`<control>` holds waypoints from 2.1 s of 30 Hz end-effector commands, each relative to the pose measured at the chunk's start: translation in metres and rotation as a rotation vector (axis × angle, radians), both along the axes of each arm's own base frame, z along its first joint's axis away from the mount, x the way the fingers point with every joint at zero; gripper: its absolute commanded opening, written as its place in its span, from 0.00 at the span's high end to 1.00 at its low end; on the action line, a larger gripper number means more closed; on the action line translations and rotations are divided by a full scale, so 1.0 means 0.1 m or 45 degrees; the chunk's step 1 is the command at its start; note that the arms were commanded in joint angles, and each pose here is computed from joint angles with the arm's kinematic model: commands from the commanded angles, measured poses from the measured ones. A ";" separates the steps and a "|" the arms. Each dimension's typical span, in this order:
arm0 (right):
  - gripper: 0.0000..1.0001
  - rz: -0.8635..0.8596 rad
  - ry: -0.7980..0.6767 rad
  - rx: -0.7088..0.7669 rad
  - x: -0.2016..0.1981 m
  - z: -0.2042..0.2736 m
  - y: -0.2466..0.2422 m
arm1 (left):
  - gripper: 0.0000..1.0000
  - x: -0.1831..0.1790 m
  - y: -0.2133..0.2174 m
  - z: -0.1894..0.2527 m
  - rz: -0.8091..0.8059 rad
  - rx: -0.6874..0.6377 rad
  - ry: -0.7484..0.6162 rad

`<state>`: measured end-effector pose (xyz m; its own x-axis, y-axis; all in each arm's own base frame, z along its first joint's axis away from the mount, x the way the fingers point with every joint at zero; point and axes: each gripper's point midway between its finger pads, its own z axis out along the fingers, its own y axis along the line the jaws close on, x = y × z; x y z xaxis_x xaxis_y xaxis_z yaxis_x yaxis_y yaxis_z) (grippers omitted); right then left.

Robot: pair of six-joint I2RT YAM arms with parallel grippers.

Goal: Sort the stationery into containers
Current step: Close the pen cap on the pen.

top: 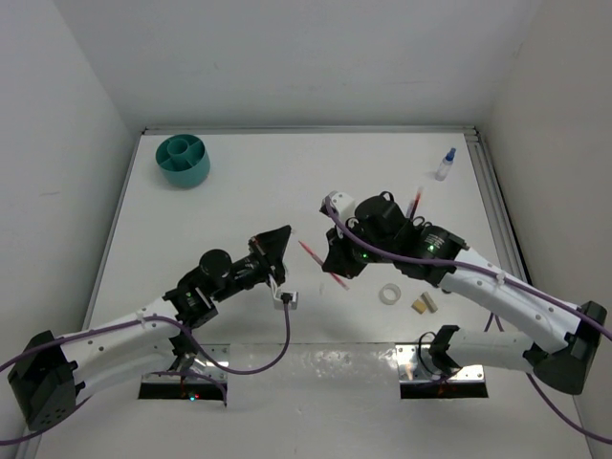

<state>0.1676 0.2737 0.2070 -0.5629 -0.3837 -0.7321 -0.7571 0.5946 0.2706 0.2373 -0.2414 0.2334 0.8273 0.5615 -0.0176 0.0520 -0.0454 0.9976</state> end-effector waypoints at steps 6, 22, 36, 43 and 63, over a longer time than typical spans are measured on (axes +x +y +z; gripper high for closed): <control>1.00 -0.010 -0.090 0.089 0.11 0.29 0.13 | 1.00 -0.11 -0.07 0.07 -0.076 0.001 -0.042; 1.00 -0.009 -0.092 0.071 0.11 0.26 0.13 | 1.00 -0.08 -0.10 0.08 -0.053 -0.015 -0.001; 1.00 -0.023 -0.083 0.043 0.09 0.19 0.06 | 1.00 -0.06 -0.08 0.10 -0.032 -0.028 0.004; 1.00 -0.032 -0.084 0.028 0.10 0.16 0.05 | 1.00 -0.05 -0.09 0.16 -0.032 -0.049 -0.006; 1.00 -0.030 -0.066 0.023 0.10 0.10 0.06 | 1.00 0.00 -0.10 0.25 -0.009 -0.084 -0.021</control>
<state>0.1762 0.2754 0.2082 -0.5524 -0.3754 -0.7442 -0.7474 0.6184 0.2429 0.2362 -0.2469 0.2247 0.8277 0.5601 -0.0354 0.0848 -0.0623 0.9944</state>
